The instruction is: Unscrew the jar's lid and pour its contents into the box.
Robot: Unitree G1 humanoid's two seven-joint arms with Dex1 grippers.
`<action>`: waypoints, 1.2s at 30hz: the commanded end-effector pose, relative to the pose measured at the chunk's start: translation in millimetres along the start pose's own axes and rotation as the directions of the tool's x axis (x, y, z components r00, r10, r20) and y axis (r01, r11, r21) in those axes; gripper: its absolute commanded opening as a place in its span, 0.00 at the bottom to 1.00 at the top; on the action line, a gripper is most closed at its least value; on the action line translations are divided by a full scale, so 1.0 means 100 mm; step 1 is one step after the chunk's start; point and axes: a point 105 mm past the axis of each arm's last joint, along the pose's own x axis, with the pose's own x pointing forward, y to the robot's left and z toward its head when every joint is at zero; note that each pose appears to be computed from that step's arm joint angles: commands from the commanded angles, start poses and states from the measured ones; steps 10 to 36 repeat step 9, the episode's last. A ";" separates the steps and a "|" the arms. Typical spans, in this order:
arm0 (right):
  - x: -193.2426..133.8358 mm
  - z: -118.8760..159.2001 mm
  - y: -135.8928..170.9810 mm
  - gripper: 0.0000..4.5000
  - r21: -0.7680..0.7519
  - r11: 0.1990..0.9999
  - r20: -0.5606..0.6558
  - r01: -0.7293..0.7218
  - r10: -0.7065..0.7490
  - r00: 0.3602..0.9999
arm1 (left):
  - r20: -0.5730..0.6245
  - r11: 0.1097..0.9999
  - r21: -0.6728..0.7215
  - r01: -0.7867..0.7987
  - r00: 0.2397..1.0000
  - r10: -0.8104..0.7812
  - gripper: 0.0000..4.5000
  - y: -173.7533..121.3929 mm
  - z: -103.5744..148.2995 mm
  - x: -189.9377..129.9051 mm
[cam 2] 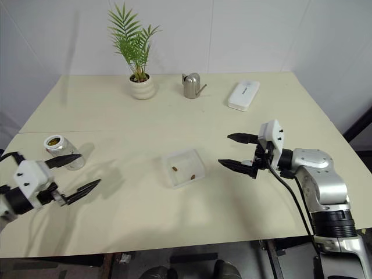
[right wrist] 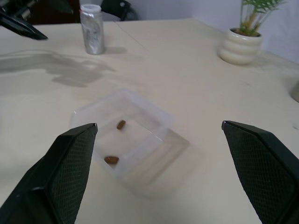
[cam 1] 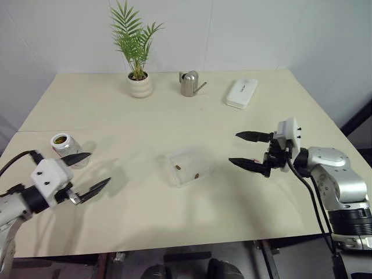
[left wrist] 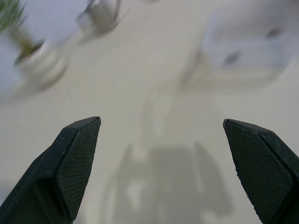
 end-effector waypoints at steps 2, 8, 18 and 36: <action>-0.13 0.08 0.05 1.00 -0.066 0.998 -0.010 0.022 -0.023 1.000 | 0.042 0.995 0.021 0.098 0.994 -0.099 1.00 0.00 0.06 0.12; -0.21 0.09 0.13 1.00 -0.039 0.998 -0.014 0.043 -0.044 0.999 | 0.062 0.993 0.020 0.113 0.992 -0.114 1.00 0.12 0.03 0.19; -0.21 0.10 0.13 1.00 -0.038 0.998 -0.015 0.046 -0.047 0.999 | 0.070 0.994 0.013 0.105 0.992 -0.105 1.00 0.15 0.04 0.19; -0.21 0.10 0.13 1.00 -0.038 0.998 -0.015 0.046 -0.047 0.999 | 0.070 0.994 0.013 0.105 0.992 -0.105 1.00 0.15 0.04 0.19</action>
